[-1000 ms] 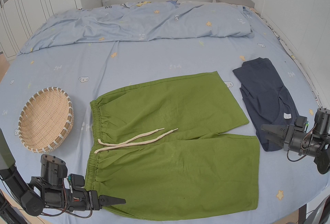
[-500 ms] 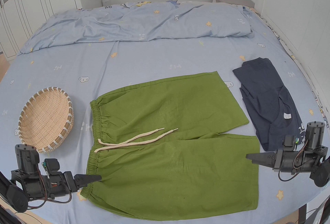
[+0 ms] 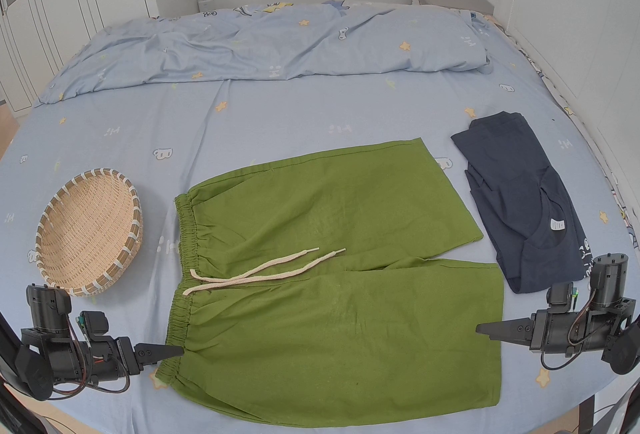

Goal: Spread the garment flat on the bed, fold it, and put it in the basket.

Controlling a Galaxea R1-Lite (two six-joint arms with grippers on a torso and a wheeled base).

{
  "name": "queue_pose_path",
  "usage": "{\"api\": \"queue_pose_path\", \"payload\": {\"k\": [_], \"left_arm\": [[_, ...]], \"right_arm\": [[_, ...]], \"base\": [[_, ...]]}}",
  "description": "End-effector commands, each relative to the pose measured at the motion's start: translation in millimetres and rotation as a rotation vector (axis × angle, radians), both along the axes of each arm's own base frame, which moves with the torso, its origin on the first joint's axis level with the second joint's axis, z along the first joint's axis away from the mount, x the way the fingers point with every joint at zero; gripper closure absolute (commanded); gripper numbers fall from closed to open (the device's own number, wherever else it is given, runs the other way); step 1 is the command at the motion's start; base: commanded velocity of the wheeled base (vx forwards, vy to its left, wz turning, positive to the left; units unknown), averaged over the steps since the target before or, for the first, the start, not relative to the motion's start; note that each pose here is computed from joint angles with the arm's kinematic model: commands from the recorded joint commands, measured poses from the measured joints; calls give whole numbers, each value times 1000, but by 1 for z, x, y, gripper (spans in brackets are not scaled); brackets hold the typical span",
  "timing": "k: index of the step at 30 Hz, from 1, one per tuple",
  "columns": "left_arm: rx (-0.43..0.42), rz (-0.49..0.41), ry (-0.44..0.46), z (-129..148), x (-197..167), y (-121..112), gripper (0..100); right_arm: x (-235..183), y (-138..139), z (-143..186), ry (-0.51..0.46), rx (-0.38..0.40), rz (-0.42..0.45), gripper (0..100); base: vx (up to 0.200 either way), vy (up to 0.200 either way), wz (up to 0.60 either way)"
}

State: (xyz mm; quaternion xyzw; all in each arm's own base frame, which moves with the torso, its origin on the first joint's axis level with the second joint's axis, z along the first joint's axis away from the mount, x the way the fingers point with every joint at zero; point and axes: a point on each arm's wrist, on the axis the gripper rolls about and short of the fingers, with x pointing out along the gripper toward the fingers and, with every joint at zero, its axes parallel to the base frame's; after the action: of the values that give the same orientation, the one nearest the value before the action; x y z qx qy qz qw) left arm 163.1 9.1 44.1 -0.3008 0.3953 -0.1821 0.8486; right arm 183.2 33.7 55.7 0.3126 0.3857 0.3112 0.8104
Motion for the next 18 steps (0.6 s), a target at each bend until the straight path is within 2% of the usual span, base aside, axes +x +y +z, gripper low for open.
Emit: {"api": "queue_pose_path", "payload": {"k": [1, 6, 11, 12, 18], "left_arm": [[-9, -43, 81, -10, -4, -7, 0], [-9, -89, 133, -18, -3, -14, 0], [-11, -90, 134, -20, -2, -14, 0], [-13, -90, 135, -20, -2, -14, 100], [-12, -81, 137, -22, 3, -13, 100]], "right_arm": [[1, 0, 0, 0, 0, -2, 0], [2, 0, 0, -3, 2, -2, 0], [2, 0, 0, -3, 2, -2, 0], [2, 0, 0, -2, 1, -2, 0], [-3, -1, -3, 17, -1, -3, 0]], "base": [[0, 0, 0], [0, 0, 0], [0, 0, 0], [0, 0, 0], [0, 0, 0]]}}
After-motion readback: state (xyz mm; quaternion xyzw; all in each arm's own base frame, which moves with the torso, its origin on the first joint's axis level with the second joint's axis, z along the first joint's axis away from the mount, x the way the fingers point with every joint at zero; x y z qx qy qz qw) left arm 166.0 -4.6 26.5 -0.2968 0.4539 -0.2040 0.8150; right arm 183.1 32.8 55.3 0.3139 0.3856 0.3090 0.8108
